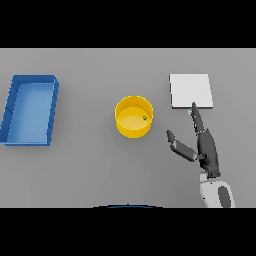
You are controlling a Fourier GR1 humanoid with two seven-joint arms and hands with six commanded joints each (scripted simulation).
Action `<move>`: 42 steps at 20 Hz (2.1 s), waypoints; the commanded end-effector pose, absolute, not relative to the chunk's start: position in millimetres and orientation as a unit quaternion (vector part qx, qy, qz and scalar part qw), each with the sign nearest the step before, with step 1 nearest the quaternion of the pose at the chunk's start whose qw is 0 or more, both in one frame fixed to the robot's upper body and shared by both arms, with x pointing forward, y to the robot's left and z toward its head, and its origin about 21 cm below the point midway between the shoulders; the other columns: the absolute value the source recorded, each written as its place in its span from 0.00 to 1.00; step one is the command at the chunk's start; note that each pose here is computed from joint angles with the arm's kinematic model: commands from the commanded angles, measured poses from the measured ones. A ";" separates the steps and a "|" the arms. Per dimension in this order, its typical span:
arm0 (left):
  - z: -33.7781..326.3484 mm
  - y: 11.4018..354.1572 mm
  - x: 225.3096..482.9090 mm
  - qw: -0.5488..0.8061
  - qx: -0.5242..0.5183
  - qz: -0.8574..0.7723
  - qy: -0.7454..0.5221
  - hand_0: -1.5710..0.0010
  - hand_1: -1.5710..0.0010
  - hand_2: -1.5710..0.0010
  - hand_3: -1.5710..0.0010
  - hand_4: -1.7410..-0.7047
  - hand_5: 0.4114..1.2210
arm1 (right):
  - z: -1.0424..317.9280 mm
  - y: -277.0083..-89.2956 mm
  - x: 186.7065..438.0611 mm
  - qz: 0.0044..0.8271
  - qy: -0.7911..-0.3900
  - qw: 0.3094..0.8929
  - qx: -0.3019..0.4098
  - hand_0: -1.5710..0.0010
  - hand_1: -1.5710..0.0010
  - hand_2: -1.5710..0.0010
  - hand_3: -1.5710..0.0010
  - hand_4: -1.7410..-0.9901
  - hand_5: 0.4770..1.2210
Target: Pick up the red beaker and tilt it to pour out 1 green nut into yellow bowl. Pick up the yellow bowl and place it on the metallic measuring scale.
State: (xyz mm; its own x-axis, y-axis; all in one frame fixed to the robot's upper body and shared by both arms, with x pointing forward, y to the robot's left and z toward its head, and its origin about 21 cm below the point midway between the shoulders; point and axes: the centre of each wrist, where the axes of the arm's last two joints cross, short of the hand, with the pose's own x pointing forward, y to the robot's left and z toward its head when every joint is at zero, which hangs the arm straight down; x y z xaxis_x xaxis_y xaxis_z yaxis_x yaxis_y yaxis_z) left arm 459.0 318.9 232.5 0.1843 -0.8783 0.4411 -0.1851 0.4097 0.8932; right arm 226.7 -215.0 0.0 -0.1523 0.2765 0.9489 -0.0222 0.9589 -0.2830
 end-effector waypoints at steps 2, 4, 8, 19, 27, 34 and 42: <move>205.4 328.8 444.8 0.648 0.458 -0.233 -0.563 0.00 0.00 0.00 0.07 0.00 1.00 | -1.8 -216.1 227.5 0.124 -0.748 0.646 -0.087 1.00 1.00 1.00 1.00 0.71 0.21; 180.0 335.8 426.7 0.671 0.458 -0.200 -0.547 0.00 0.00 0.00 0.08 0.00 1.00 | -0.7 -214.0 225.6 0.126 -0.753 0.640 -0.086 1.00 1.00 1.00 1.00 0.71 0.23; 143.6 335.9 392.1 0.697 0.445 -0.168 -0.537 0.00 0.00 0.00 0.08 0.00 1.00 | 1.0 -216.3 229.0 0.130 -0.744 0.649 -0.092 1.00 1.00 1.00 1.00 0.70 0.25; 94.8 333.7 354.1 0.738 0.442 -0.155 -0.486 0.00 0.00 0.00 0.01 0.07 0.61 | -2.0 -213.2 224.8 0.133 -0.751 0.640 -0.089 1.00 1.00 1.00 1.00 0.72 0.26; 103.3 335.2 341.8 0.782 0.359 -0.260 -0.438 0.70 0.75 0.75 0.76 0.83 0.37 | -0.4 -210.6 218.6 0.130 -0.750 0.641 -0.097 1.00 1.00 1.00 1.00 0.74 0.26; 111.8 340.1 345.5 0.775 0.349 -0.248 -0.465 0.94 0.95 0.95 0.95 0.92 0.32 | 3.4 -211.4 221.9 0.141 -0.742 0.647 -0.103 1.00 1.00 1.00 1.00 0.73 0.25; 107.9 335.5 350.0 0.767 0.337 -0.237 -0.492 0.99 0.99 0.99 0.99 0.93 0.36 | 25.2 -210.0 247.1 0.276 -0.742 0.603 -0.095 1.00 1.00 1.00 1.00 0.69 0.31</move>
